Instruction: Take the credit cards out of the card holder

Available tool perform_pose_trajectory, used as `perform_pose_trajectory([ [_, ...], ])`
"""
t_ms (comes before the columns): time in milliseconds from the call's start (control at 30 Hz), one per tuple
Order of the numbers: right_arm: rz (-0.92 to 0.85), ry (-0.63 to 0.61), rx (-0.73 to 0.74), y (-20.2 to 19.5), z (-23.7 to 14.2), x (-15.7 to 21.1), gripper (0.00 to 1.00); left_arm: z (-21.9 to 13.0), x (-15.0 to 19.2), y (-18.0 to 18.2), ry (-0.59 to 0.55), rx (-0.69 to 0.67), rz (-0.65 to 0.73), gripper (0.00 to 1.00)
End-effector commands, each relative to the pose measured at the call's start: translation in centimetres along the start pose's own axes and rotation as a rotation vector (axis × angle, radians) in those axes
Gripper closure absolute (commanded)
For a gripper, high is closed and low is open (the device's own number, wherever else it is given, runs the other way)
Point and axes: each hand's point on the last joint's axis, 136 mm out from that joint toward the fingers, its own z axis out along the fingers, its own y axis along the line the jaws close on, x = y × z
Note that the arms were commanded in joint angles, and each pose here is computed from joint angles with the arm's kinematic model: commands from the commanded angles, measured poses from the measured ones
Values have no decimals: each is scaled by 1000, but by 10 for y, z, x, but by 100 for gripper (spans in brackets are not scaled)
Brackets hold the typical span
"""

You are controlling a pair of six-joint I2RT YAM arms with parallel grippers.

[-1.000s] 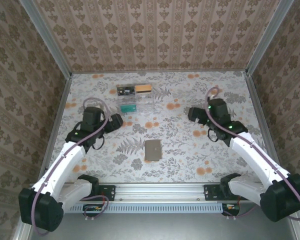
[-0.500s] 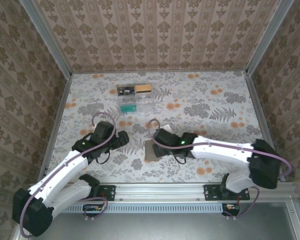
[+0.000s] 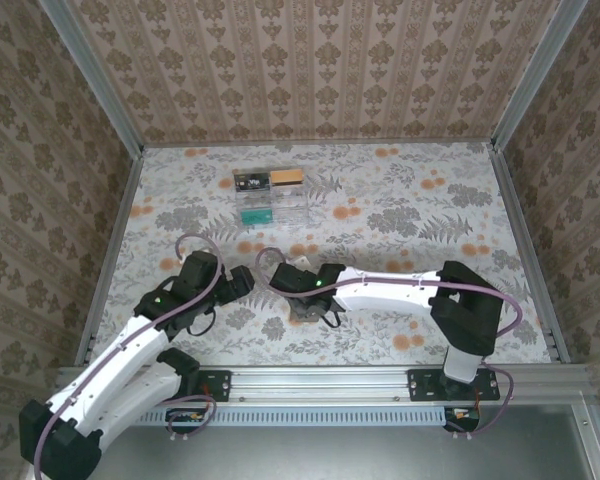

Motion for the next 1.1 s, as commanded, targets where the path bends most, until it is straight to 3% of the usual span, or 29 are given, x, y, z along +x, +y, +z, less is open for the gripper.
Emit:
perform_pose_trajectory([
  [0,-14,40,33,-7,9,4,60,-2,8,4,20,-2,0,0],
  [400,-20,85,44,-12,31,3,57,0,9,2,31,5,-7,0],
  [633,-22,114,29,-9,40,12,48,3,10,-3,47,24,-4,0],
  [800,-32,120,43,-10,41,12,61,4,10,-8,57,35,4,0],
  [967,-32,106,40,-10,37,9,84,4,9,-14,63,52,7,0],
  [1067,-30,98,33,-10,34,7,92,5,9,-21,74,81,11,0],
])
